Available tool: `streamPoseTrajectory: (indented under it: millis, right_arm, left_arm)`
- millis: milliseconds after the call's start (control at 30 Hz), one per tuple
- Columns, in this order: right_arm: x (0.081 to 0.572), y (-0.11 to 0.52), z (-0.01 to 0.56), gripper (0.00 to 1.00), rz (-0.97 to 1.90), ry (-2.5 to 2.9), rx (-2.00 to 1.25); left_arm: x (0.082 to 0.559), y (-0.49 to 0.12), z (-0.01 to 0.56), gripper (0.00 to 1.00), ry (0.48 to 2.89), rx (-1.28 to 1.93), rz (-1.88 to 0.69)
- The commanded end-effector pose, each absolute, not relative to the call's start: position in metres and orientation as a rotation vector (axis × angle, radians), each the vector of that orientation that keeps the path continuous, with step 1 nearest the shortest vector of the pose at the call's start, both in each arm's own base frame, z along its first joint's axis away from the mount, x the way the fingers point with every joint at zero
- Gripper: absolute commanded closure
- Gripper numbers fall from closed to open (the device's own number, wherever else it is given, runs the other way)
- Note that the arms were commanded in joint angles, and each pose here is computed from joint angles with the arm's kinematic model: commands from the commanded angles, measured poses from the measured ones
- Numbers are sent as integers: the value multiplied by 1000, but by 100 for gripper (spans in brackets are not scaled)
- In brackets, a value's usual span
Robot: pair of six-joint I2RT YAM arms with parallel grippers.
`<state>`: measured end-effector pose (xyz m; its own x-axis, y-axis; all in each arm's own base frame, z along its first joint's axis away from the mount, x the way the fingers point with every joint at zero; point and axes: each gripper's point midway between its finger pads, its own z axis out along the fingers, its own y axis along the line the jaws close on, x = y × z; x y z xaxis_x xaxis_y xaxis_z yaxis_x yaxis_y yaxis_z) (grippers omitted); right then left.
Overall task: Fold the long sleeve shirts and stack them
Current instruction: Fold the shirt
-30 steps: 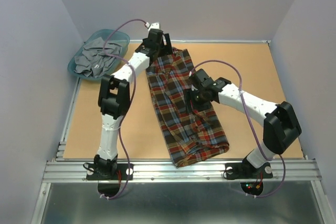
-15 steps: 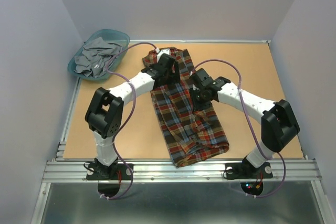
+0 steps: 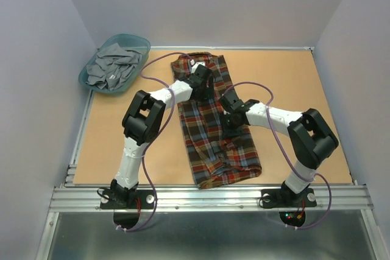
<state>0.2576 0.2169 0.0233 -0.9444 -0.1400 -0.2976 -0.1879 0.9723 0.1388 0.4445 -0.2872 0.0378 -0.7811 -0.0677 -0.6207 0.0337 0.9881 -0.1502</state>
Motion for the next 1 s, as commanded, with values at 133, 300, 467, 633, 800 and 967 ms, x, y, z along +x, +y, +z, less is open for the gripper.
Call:
streamPoseTrajectory:
  millis: [133, 300, 467, 633, 800, 967]
  right_arm:
    - [284, 250, 11, 59, 382, 2784, -92]
    - [291, 260, 18, 55, 419, 2771, -79]
    - [289, 256, 51, 52, 459, 2696, -62]
    - [288, 233, 82, 47, 400, 2606, 25]
    - [272, 198, 74, 48, 383, 2634, 253]
    - [269, 186, 71, 49, 440, 2637, 327]
  left_arm:
    - [507, -275, 30, 6, 2394, -16, -140]
    - [531, -279, 62, 6, 2326, -9, -202]
    - [517, -282, 111, 6, 2285, -21, -314]
    - [486, -270, 199, 5, 2165, -72, -422]
    - [431, -239, 235, 5, 2130, -143, -462]
    - [367, -209, 195, 5, 2232, -233, -467]
